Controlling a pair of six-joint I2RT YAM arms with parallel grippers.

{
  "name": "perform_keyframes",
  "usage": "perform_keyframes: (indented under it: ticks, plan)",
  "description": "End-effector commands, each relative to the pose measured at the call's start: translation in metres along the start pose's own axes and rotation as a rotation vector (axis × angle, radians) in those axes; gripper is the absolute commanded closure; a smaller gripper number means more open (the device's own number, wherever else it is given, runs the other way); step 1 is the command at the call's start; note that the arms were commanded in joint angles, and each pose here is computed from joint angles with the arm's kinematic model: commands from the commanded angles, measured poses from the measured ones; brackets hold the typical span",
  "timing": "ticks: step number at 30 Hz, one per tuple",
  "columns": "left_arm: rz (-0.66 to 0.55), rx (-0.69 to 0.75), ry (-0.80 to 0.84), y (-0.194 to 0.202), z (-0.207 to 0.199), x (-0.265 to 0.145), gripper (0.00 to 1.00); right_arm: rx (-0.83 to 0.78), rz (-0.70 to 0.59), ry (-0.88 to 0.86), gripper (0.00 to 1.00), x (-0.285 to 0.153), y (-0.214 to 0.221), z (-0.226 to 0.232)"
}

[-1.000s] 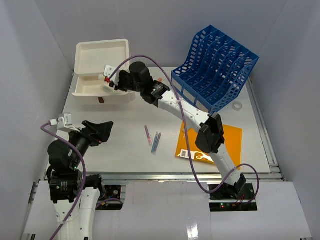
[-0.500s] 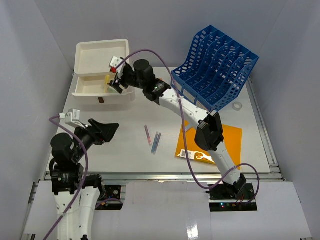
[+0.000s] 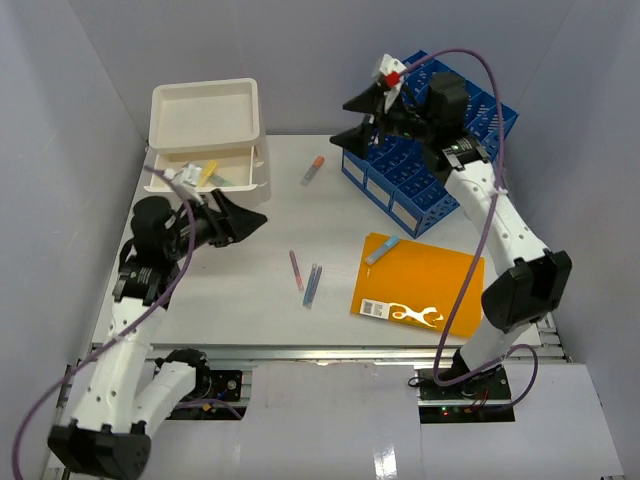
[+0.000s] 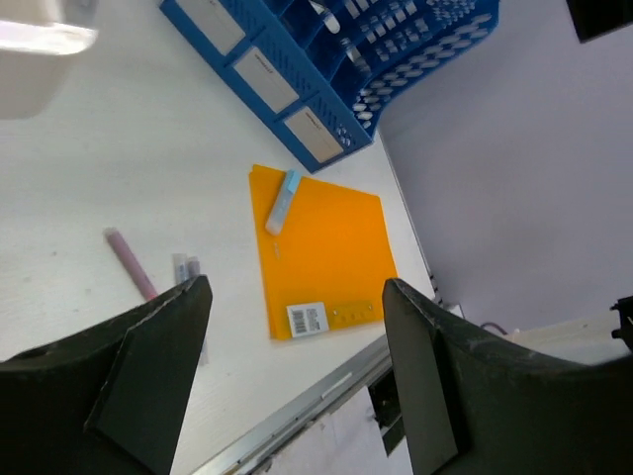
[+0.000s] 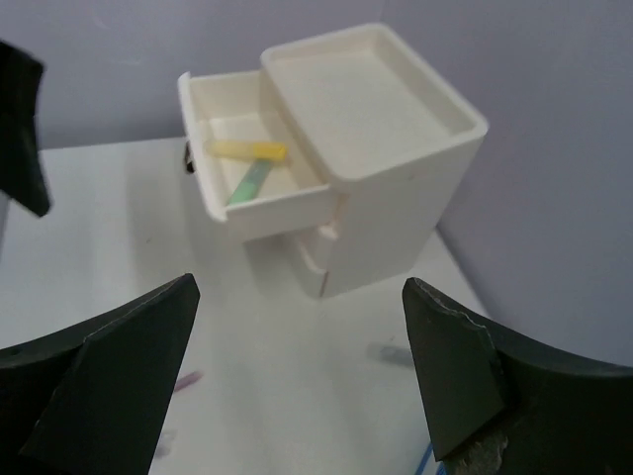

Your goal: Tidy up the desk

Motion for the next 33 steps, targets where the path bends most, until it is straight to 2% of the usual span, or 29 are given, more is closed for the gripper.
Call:
perform_keyframes:
  ticks: [1, 2, 3, 4, 8, 11, 12, 14, 17, 22, 33]
  plan:
    - [0.115, 0.236, -0.031, 0.031, -0.061, 0.084, 0.18, 0.202, 0.041, -0.157, 0.07, -0.059, 0.051, 0.068]
    - [0.162, 0.274, -0.077, 0.042, -0.06, 0.103, 0.18, 0.215, 0.059, -0.132, 0.07, -0.074, 0.062, 0.072]
    - [0.246, 0.301, -0.151, 0.064, -0.041, 0.139, 0.18, 0.244, 0.075, -0.122, 0.06, -0.09, 0.074, 0.09]
    - [0.211, 0.328, -0.135, 0.049, -0.058, 0.137, 0.18, 0.288, 0.097, -0.107, 0.06, -0.099, 0.092, 0.093]
    - [0.188, 0.487, -0.346, 0.022, -0.028, 0.217, 0.15, 0.297, 0.156, -0.017, 0.06, -0.145, 0.11, 0.112]
    - [0.173, 0.54, -0.412, 0.005, -0.013, 0.257, 0.14, 0.292, 0.215, 0.034, 0.05, -0.163, 0.124, 0.124]
    - [0.195, 0.55, -0.443, 0.008, 0.004, 0.272, 0.14, 0.303, 0.228, 0.04, 0.05, -0.167, 0.131, 0.131]
    - [0.165, 0.553, -0.443, -0.008, 0.009, 0.284, 0.14, 0.32, 0.242, 0.038, 0.05, -0.17, 0.141, 0.143]
    - [0.149, 0.516, -0.467, -0.024, 0.046, 0.306, 0.16, 0.284, 0.26, 0.043, 0.05, -0.175, 0.149, 0.154]
    - [0.138, 0.446, -0.489, -0.038, 0.098, 0.324, 0.25, 0.281, 0.261, 0.067, 0.04, -0.186, 0.156, 0.155]
    - [0.022, 0.502, -0.621, -0.062, 0.177, 0.353, 0.29, 0.286, 0.263, 0.066, 0.04, -0.188, 0.16, 0.154]
Point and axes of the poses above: each gripper's point midway between its finger pads, its own x axis out along the fingers, its own z axis along the line the jaws close on, y = z × x, the point moved 1 cm from there along -x, back along the fingers, and after that the axes turned 13 degrees about -x, right-handed, at the moved point
